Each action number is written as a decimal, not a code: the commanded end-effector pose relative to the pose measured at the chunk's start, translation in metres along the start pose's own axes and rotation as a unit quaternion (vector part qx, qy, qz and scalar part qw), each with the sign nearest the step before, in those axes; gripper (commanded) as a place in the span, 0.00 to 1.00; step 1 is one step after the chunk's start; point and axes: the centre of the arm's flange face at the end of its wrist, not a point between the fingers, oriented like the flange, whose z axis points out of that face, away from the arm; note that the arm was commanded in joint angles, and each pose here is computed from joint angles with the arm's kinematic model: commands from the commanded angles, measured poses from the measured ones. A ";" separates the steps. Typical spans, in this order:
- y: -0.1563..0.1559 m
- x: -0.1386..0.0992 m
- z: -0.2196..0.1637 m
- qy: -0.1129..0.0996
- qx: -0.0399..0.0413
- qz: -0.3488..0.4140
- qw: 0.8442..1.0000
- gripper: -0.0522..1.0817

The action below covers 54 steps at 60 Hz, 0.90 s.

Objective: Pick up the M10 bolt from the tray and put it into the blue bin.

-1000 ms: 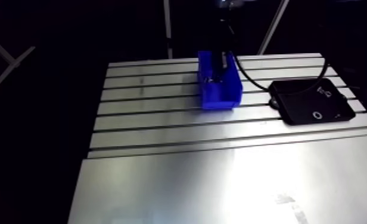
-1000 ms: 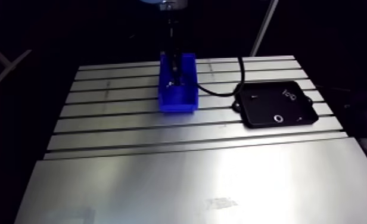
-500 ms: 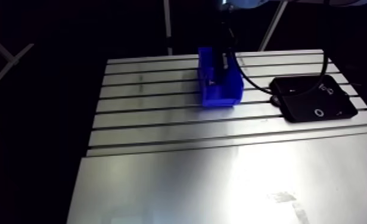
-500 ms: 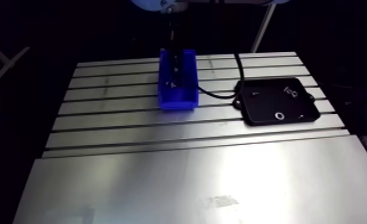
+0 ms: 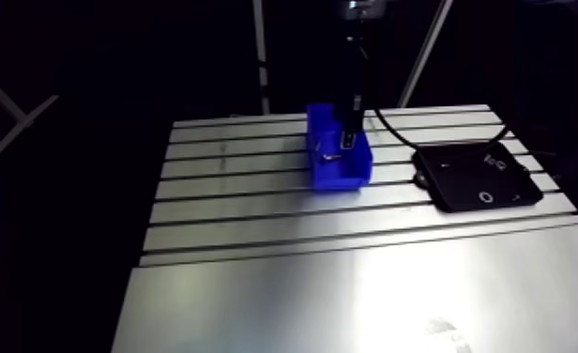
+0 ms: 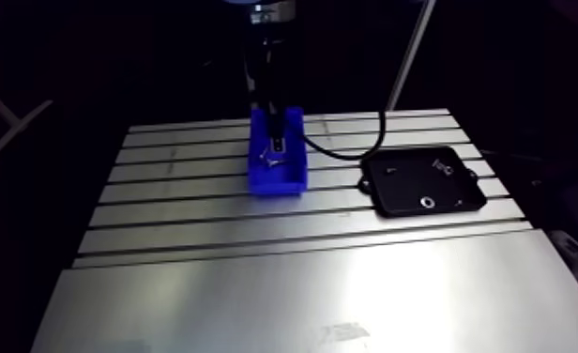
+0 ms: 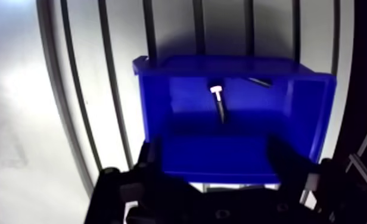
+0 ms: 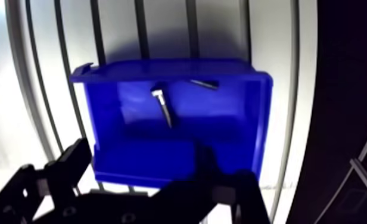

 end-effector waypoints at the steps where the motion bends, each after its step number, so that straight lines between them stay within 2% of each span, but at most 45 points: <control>1: -0.013 -0.002 -0.070 0.007 -0.021 0.043 0.999 0.05; 2: -0.013 -0.002 -0.081 0.009 -0.026 0.063 0.998 0.05; 3: -0.013 -0.002 -0.081 0.009 -0.026 0.063 0.998 0.05; 4: -0.013 -0.002 -0.093 0.011 -0.031 0.091 0.995 0.05; 5: -0.013 -0.002 -0.093 0.011 -0.031 0.091 0.995 0.05; 6: -0.015 -0.002 -0.107 0.013 -0.037 0.128 0.991 0.05; 7: -0.015 -0.002 -0.107 0.013 -0.037 0.128 0.991 0.05; 9: -0.018 -0.003 -0.135 0.022 -0.050 0.213 0.976 0.05; 10: -0.018 -0.003 -0.135 0.022 -0.050 0.213 0.976 0.05; 11: -0.019 -0.003 -0.147 0.028 -0.055 0.255 0.965 0.05; 12: -0.019 -0.003 -0.147 0.028 -0.055 0.255 0.965 0.05; 13: -0.020 -0.003 -0.157 0.035 -0.061 0.297 0.952 0.05; 14: -0.020 -0.003 -0.157 0.035 -0.061 0.297 0.952 0.05; 15: -0.021 -0.004 -0.169 0.039 -0.068 0.341 0.937 0.05; 16: -0.021 -0.004 -0.169 0.039 -0.068 0.341 0.937 0.05; 18: -0.025 -0.007 -0.192 0.049 -0.080 0.437 0.894 0.05; 20: -0.025 -0.007 -0.192 0.049 -0.080 0.437 0.894 0.05; 21: -0.026 -0.010 -0.202 0.055 -0.082 0.482 0.871 0.05; 22: -0.026 -0.010 -0.202 0.055 -0.082 0.482 0.871 0.05; 23: -0.030 -0.012 -0.212 0.060 -0.082 0.518 0.849 0.05; 24: -0.030 -0.012 -0.212 0.060 -0.082 0.518 0.849 0.05; 25: -0.033 -0.015 -0.221 0.064 -0.080 0.550 0.829 0.05; 26: -0.033 -0.015 -0.221 0.064 -0.080 0.550 0.829 0.05; 27: -0.036 -0.020 -0.228 0.066 -0.078 0.576 0.811 0.05; 28: -0.036 -0.020 -0.228 0.066 -0.078 0.576 0.811 0.05; 30: -0.041 -0.028 -0.234 0.066 -0.069 0.620 0.778 0.05; 31: -0.041 -0.028 -0.234 0.066 -0.069 0.620 0.778 0.05; 32: -0.043 -0.029 -0.236 0.066 -0.065 0.638 0.764 0.05; 33: -0.043 -0.029 -0.236 0.066 -0.065 0.638 0.764 0.05; 34: -0.043 -0.029 -0.238 0.066 -0.061 0.654 0.751 0.05; 35: -0.043 -0.029 -0.238 0.066 -0.061 0.654 0.751 0.05; 36: -0.044 -0.029 -0.238 0.064 -0.055 0.668 0.739 0.05; 37: -0.044 -0.029 -0.238 0.064 -0.055 0.668 0.739 0.05; 38: -0.045 -0.029 -0.237 0.061 -0.051 0.678 0.730 0.05; 41: -0.046 -0.029 -0.237 0.060 -0.047 0.686 0.723 0.05; 43: -0.048 -0.028 -0.236 0.054 -0.037 0.696 0.715 0.05; 46: -0.049 -0.028 -0.235 0.050 -0.033 0.699 0.713 0.05; 47: -0.050 -0.028 -0.234 0.046 -0.029 0.702 0.710 0.05; 52: -0.052 -0.028 -0.237 0.042 -0.024 0.707 0.705 0.05; 54: -0.053 -0.032 -0.241 0.039 -0.020 0.710 0.703 0.05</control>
